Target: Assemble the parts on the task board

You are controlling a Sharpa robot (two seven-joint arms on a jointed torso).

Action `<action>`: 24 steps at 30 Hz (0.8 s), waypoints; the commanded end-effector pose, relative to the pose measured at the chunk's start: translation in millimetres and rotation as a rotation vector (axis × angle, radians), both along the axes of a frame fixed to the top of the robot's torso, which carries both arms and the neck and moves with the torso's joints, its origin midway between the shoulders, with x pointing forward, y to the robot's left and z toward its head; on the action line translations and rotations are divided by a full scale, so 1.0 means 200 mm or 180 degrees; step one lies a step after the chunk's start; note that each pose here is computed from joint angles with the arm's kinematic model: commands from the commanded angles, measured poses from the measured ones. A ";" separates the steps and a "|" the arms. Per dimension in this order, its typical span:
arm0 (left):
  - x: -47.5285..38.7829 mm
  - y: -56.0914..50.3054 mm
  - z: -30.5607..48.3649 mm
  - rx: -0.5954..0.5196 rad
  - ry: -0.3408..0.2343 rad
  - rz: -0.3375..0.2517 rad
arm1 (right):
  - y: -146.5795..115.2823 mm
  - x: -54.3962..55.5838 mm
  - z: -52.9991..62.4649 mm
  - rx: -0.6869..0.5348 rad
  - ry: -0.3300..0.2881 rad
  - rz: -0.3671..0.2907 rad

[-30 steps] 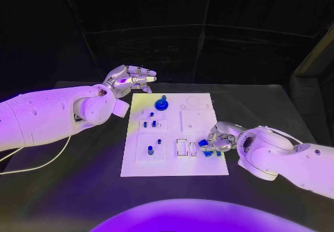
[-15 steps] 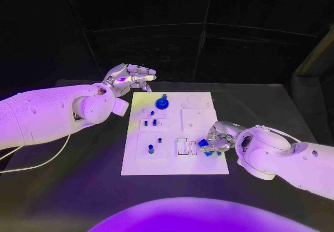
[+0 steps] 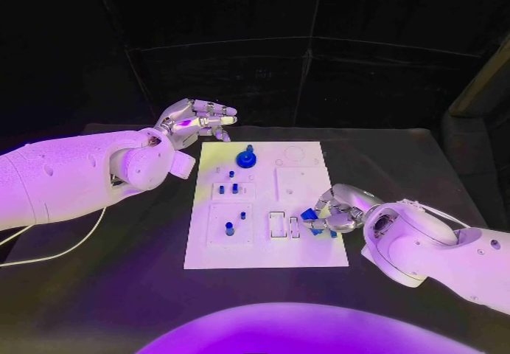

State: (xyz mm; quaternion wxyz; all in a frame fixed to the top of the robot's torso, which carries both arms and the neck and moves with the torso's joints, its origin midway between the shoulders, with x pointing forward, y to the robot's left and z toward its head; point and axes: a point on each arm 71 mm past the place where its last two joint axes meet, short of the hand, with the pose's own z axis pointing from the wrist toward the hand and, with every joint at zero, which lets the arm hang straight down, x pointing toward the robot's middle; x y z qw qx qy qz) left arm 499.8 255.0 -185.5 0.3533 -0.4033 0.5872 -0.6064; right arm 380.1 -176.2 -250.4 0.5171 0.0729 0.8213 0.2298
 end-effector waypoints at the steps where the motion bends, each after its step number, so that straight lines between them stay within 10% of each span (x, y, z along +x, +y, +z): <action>1: -0.001 -0.01 0.006 -0.0032 -0.0004 -0.0035 | 0.01 -0.01 0.04 0.0352 -0.0096 -0.0136; 24: -0.005 -0.02 0.009 -0.0037 0.0001 -0.0057 | 0.27 0.01 -0.03 0.0143 0.0430 0.0049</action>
